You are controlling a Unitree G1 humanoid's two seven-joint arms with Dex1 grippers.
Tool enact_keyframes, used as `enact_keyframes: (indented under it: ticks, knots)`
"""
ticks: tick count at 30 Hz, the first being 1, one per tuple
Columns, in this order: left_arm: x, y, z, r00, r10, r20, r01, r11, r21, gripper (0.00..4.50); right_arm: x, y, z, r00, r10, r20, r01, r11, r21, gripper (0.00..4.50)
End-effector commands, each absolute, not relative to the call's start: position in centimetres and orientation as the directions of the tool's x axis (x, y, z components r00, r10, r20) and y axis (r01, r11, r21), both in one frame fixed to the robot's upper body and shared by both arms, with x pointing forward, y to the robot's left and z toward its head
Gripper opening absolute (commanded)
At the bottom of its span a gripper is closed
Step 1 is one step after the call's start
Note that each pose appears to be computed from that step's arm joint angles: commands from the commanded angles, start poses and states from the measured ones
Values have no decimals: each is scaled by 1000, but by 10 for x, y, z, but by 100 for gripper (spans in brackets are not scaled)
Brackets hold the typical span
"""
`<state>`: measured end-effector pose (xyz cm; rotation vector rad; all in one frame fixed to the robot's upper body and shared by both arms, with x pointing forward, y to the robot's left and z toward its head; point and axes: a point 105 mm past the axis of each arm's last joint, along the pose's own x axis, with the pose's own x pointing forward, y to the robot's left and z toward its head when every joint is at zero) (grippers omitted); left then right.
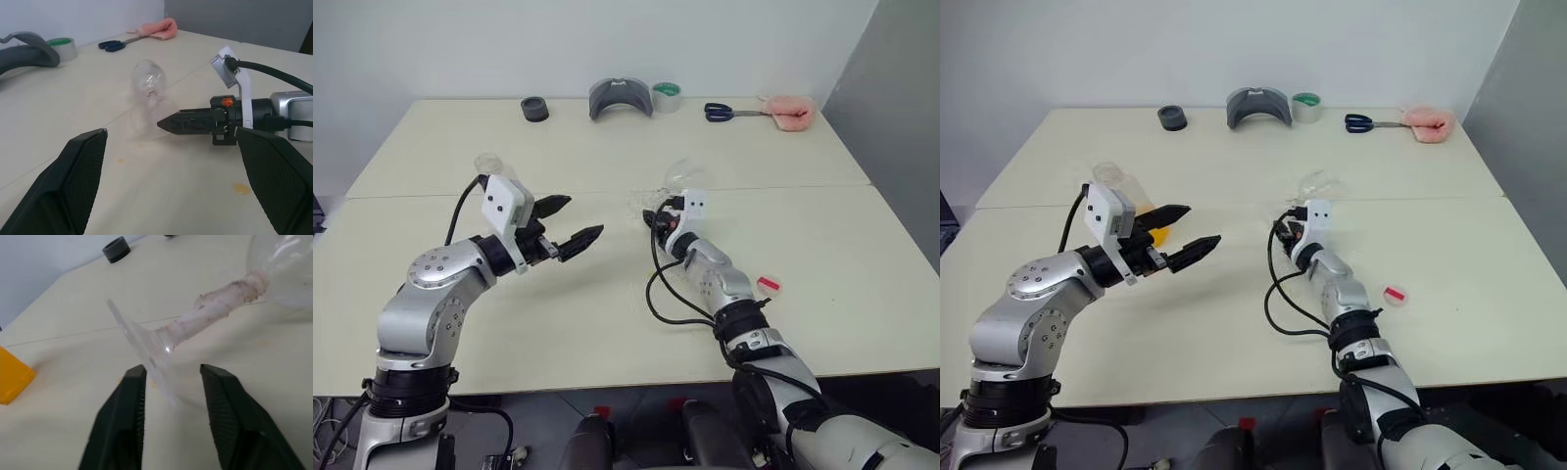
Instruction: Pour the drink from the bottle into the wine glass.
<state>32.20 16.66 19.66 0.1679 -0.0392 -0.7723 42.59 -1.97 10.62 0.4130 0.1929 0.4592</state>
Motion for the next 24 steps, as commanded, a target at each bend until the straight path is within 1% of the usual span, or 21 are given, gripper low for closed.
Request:
enact_keyframes:
  ticks: [1, 2, 3, 11, 14, 18, 20, 24]
  knots:
    - [319, 166, 206, 711, -703, 3, 688, 696, 203, 450, 428, -12, 126, 879, 474, -59, -383, 774, 505, 28]
    - [319, 166, 205, 711, -703, 1, 688, 696, 203, 450, 427, -11, 126, 875, 480, -61, -384, 766, 516, 8]
    - [319, 166, 205, 711, -703, 0, 688, 696, 203, 450, 426, -10, 127, 873, 485, -59, -386, 759, 525, 1]
    - [318, 171, 199, 715, -699, -9, 688, 701, 190, 450, 419, -17, 132, 866, 498, -50, -408, 760, 506, 1]
    - [319, 174, 197, 720, -694, -8, 684, 708, 178, 450, 413, -21, 130, 851, 523, -52, -451, 777, 439, 1]
    - [317, 174, 194, 715, -699, -11, 693, 707, 143, 450, 400, -27, 128, 816, 574, -62, -536, 793, 289, 1]
    - [315, 173, 191, 702, -712, -26, 709, 694, 121, 450, 388, -32, 129, 778, 623, -80, -598, 774, 210, 1]
    - [310, 172, 185, 676, -735, -55, 736, 671, 91, 450, 363, -38, 132, 694, 712, -111, -699, 702, 137, 1]
